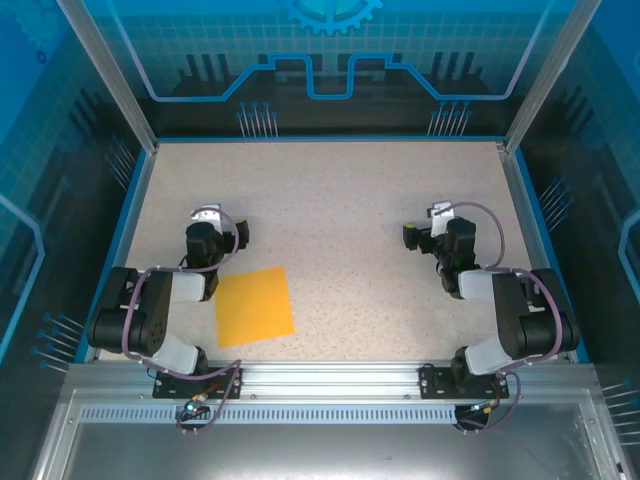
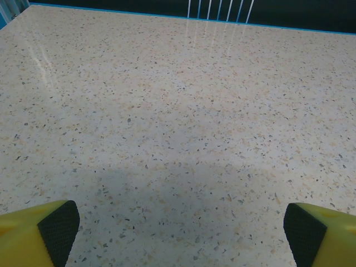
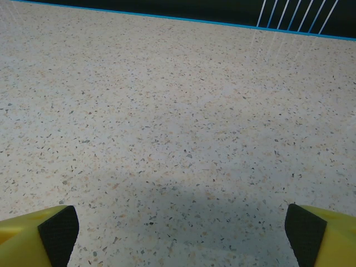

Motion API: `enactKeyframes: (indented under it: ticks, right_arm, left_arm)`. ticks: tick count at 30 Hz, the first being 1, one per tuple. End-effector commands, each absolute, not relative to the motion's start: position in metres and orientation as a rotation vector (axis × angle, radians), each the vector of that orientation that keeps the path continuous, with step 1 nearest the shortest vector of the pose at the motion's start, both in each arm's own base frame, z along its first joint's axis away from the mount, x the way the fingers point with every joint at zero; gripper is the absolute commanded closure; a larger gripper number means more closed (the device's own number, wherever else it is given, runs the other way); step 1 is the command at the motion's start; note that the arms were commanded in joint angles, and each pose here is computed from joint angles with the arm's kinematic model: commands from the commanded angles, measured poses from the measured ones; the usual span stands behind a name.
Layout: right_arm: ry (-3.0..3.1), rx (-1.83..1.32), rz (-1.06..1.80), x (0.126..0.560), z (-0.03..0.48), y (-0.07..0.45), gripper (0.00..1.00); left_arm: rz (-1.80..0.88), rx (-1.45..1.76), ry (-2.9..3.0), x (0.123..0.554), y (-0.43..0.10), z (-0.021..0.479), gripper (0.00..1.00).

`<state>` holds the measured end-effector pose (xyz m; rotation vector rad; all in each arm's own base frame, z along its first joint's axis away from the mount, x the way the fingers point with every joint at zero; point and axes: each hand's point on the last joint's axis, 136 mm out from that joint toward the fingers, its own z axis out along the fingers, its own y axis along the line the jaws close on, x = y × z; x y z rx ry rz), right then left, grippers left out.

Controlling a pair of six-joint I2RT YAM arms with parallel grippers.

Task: Fold a paper plane with a square sheet of paper (pick it up from the middle)
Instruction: Move the square sheet of paper to the center of the table.

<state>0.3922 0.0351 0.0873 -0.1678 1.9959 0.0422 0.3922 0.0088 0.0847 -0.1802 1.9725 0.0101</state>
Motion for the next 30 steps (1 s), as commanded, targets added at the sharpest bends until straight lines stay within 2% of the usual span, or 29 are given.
enactKeyframes:
  ticks: [1,19,25,27,30]
  right_arm:
    - [1.975,-0.18,0.04,0.398,0.094,0.034,0.01]
    - [1.975,-0.181,0.047,0.398,0.095,0.033,0.0]
    - [1.93,-0.229,0.051,0.39,0.099,0.042,0.01]
    - [1.904,-0.24,0.036,0.385,0.103,0.044,0.01]
    - [1.912,-0.251,0.014,0.381,0.119,0.047,0.01]
  left_arm:
    - [0.003,-0.151,1.949,0.395,0.007,0.091,0.01]
    - [0.001,-0.149,1.947,0.395,0.007,0.092,0.01]
    - [-0.068,-0.029,1.886,0.382,-0.013,0.105,0.02]
    - [-0.064,-0.052,1.864,0.375,-0.01,0.118,0.02]
    - [-0.018,-0.269,1.967,0.364,0.014,0.137,0.02]
